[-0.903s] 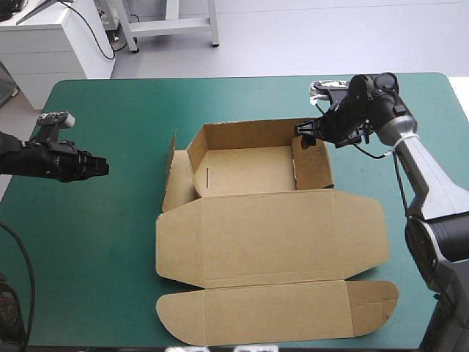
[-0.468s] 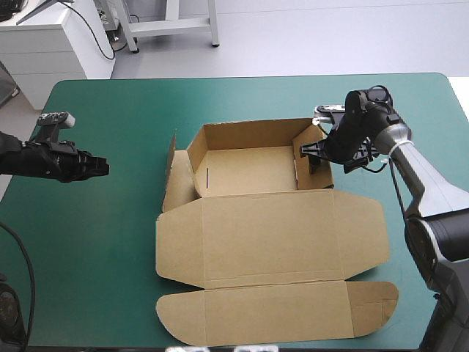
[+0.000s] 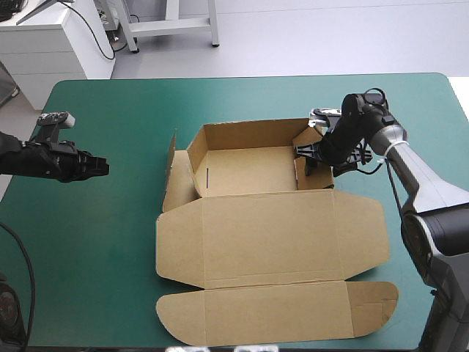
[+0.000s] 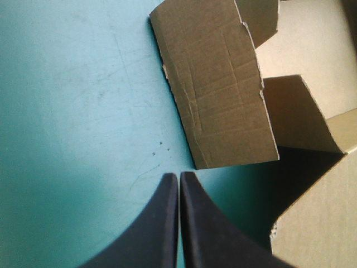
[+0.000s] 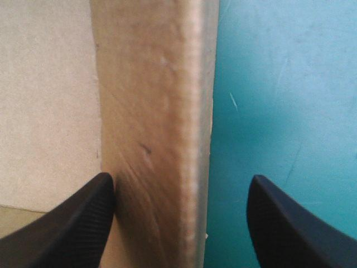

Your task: Fold the box

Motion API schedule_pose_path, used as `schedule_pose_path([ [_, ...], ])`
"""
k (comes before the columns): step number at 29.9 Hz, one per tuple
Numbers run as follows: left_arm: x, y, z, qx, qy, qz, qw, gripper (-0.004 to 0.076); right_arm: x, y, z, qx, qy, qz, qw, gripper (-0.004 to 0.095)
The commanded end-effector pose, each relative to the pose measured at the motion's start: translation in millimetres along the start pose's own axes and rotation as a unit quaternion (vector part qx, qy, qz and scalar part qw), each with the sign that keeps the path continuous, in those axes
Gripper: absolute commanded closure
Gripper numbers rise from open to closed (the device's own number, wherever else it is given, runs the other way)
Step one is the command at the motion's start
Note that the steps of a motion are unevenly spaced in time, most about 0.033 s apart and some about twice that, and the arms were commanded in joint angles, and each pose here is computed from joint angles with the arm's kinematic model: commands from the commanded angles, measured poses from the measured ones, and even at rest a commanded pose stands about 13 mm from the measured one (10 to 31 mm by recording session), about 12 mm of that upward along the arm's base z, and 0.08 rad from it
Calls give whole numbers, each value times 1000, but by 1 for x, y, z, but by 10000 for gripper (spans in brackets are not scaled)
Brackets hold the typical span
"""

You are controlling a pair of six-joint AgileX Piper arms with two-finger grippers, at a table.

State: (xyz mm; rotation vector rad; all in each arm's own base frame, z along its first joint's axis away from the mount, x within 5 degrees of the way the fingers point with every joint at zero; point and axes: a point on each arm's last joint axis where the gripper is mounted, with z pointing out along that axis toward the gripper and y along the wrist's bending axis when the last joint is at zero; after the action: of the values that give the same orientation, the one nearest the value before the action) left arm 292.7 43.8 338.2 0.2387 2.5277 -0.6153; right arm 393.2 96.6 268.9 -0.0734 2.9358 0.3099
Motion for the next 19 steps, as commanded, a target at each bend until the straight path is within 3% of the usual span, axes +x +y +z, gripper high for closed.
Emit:
schedule_pose_path([
  [1, -6, -16, -16, 18, -33, 11, 999, 731, 0, 4, -20, -11, -21, -5, 1000, 392],
  [5, -6, -16, -16, 18, -33, 11, 999, 731, 1, 2, -12, -6, 3, -5, 1000, 554],
  [10, -6, -16, -16, 17, -34, 11, 999, 731, 0, 7, -11, -32, 9, -22, 999, 931],
  [19, -7, -15, -16, 10, -43, 15, 999, 731, -8, 19, -73, -42, -87, -56, 994, 918],
])
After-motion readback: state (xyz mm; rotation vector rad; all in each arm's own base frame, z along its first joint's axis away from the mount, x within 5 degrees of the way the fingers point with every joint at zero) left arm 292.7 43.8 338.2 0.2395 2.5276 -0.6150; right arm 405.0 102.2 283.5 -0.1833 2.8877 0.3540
